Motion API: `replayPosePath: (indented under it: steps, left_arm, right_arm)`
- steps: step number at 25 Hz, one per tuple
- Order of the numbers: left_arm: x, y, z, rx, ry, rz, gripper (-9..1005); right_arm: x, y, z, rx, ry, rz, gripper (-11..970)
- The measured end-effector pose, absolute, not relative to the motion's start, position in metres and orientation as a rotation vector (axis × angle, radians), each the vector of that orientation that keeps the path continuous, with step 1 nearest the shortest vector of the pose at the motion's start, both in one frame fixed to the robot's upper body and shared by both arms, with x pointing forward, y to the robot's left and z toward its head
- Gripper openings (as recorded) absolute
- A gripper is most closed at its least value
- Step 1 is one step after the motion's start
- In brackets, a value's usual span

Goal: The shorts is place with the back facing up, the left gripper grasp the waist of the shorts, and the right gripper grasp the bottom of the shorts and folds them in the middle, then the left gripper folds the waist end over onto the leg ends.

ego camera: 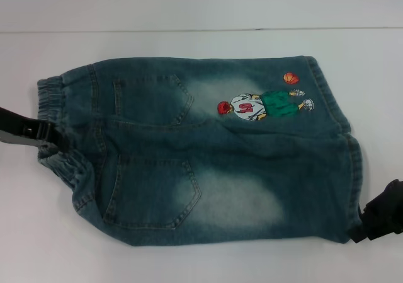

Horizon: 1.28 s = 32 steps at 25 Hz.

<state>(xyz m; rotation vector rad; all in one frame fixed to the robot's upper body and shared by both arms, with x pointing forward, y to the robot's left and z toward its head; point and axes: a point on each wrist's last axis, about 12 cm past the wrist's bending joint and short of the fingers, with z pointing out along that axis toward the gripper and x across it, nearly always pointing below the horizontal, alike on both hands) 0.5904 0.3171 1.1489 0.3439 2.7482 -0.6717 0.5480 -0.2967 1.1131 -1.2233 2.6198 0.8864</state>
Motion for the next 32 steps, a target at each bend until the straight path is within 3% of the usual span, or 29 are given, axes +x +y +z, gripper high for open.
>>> replayPosePath:
  steps: [3,14,17,32]
  left_arm:
    - [0.59,0.317,1.149,0.345,2.748,-0.674,15]
    - [0.59,0.323,1.15,0.301,2.735,-0.683,15]
    - [0.59,0.329,1.152,0.258,2.712,-0.693,15]
    - [0.61,0.353,1.147,-0.14,2.383,-0.768,16]
  right_arm:
    - [0.548,-0.295,1.112,-1.224,2.613,0.89,528]
    - [0.555,-0.301,1.115,-1.062,2.517,0.921,42]
    - [0.557,-0.306,1.116,-0.987,2.454,0.963,2]
    - [0.584,-0.325,1.1,-0.373,2.117,0.926,21]
